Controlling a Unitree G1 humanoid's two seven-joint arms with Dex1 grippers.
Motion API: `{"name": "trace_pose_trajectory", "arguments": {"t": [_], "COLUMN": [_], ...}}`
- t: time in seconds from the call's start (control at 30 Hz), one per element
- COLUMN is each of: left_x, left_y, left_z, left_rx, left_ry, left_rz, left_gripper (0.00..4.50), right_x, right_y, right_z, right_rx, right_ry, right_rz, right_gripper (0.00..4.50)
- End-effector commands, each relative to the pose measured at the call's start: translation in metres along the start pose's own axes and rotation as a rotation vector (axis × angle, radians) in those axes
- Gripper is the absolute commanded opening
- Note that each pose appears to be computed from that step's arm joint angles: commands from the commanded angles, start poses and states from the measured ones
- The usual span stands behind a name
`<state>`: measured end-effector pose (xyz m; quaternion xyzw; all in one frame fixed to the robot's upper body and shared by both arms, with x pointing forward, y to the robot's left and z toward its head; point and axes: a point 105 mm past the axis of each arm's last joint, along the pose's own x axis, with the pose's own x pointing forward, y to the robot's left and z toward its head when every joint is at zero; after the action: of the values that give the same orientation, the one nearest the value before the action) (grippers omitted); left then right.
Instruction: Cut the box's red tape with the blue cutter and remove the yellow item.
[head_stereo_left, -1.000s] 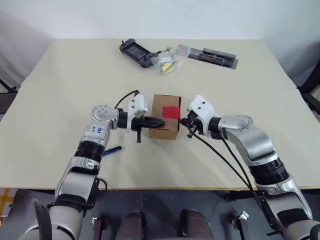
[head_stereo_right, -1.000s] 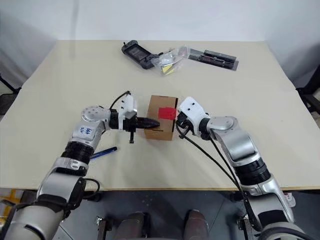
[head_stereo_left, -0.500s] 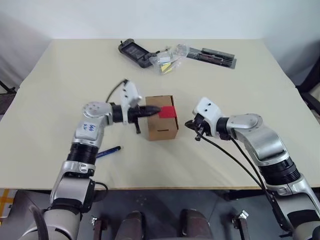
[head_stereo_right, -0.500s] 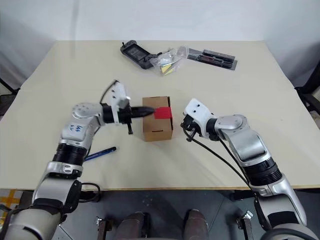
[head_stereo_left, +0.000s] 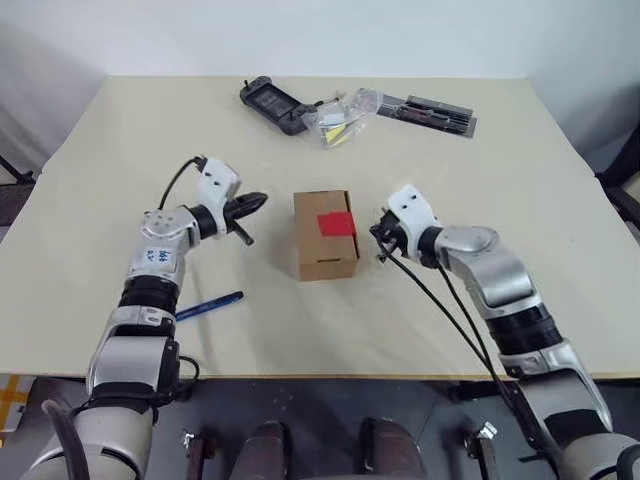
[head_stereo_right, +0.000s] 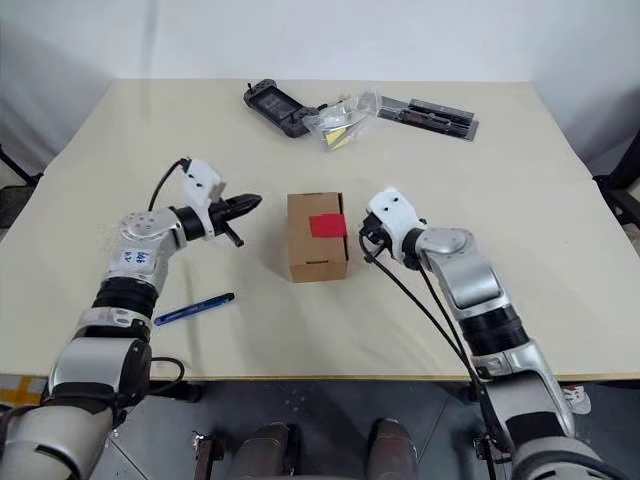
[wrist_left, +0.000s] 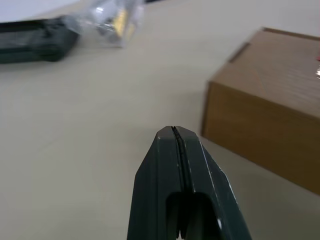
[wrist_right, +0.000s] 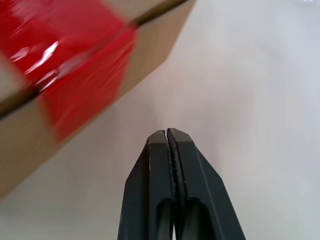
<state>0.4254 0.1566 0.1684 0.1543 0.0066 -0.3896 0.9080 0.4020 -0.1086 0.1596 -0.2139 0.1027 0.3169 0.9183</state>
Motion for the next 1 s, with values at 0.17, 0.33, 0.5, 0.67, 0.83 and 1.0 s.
{"name": "trace_pose_trajectory", "arguments": {"t": [0.17,0.33,0.5,0.67,0.83,1.0], "left_x": [0.006,0.008,0.006,0.005,0.010,0.010], "left_y": [-0.033,-0.067,-0.091,-0.107,-0.127,-0.136], "left_z": [0.009,0.015,0.019,0.021,0.021,0.023], "left_rx": [0.002,-0.010,-0.003,0.000,-0.001,-0.012], "left_ry": [-0.018,0.002,0.034,0.053,0.048,0.046], "left_rz": [-0.187,-0.383,-0.508,-0.579,-0.640,-0.665], "left_gripper": [0.00,0.00,0.00,0.00,0.00,0.00], "right_x": [0.003,0.001,-0.004,-0.008,-0.019,-0.026], "right_y": [0.013,0.027,0.030,0.028,0.023,0.018], "right_z": [0.019,0.023,0.024,0.025,0.017,0.006], "right_rx": [0.000,-0.042,-0.078,-0.103,-0.152,-0.166], "right_ry": [-0.075,-0.065,-0.046,-0.033,0.015,0.053], "right_rz": [0.077,0.217,0.299,0.329,0.367,0.370], "right_gripper": [0.06,0.06,0.06,0.06,0.06,0.06]}}
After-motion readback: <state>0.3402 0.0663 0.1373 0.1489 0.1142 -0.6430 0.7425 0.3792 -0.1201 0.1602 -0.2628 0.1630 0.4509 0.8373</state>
